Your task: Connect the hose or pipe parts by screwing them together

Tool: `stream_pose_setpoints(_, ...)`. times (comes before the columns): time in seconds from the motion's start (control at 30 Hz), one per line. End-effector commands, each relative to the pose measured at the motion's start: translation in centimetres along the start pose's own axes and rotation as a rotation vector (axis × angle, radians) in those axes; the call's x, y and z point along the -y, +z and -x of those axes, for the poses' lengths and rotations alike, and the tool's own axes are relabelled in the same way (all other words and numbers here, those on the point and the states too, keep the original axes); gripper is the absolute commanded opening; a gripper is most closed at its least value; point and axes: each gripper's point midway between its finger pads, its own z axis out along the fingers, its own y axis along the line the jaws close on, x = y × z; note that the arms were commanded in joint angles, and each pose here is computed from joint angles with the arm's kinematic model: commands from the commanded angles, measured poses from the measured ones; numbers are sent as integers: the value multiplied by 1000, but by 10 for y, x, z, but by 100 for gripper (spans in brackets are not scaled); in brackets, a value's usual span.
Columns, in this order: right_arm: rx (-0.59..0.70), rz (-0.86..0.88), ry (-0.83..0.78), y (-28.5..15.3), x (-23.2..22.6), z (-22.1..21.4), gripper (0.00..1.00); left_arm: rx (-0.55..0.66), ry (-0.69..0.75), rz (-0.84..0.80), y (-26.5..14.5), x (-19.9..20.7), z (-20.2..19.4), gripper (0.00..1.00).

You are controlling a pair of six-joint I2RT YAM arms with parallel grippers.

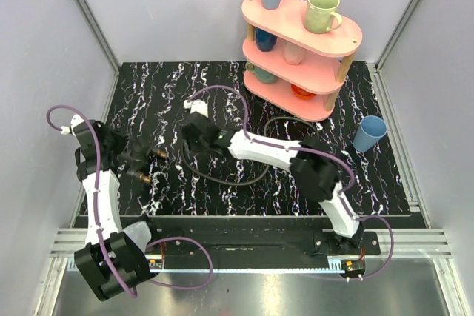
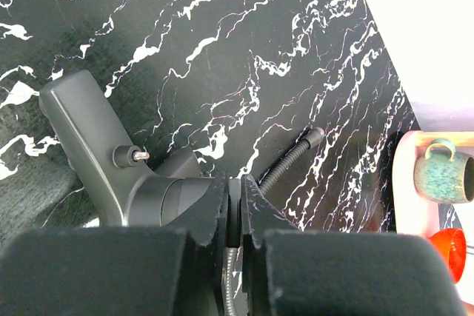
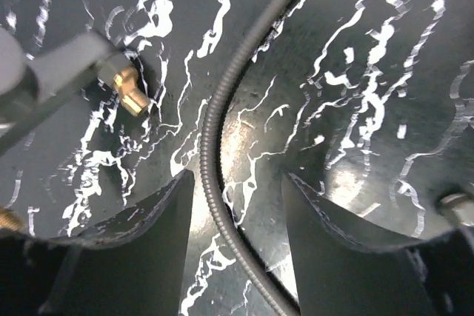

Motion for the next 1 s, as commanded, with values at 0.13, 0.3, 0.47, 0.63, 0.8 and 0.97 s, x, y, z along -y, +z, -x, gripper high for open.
stream_pose_setpoints(0.13, -73, -20, -18, 58, -25, -38, 57, 193, -39, -190, -5, 47, 54, 0)
stream_pose_setpoints(0.3, -121, -20, -35, 75, -30, -69, 56, 156, -63, -203, 0, 46, 49, 0)
stream_pose_setpoints(0.47, -140, -10, -62, 77, -39, -85, 56, 158, -64, -210, 0, 44, 47, 0)
stream_pose_setpoints(0.63, -133, 42, -53, 71, -55, -75, 56, 145, -62, -187, 2, 38, 43, 0)
stream_pose_setpoints(0.8, -112, 69, -36, 65, -63, -63, 60, 155, -52, -171, -1, 35, 45, 0)
stream_pose_setpoints(0.97, -127, 96, -35, 64, -69, -67, 60, 140, -57, -158, 1, 30, 41, 0)
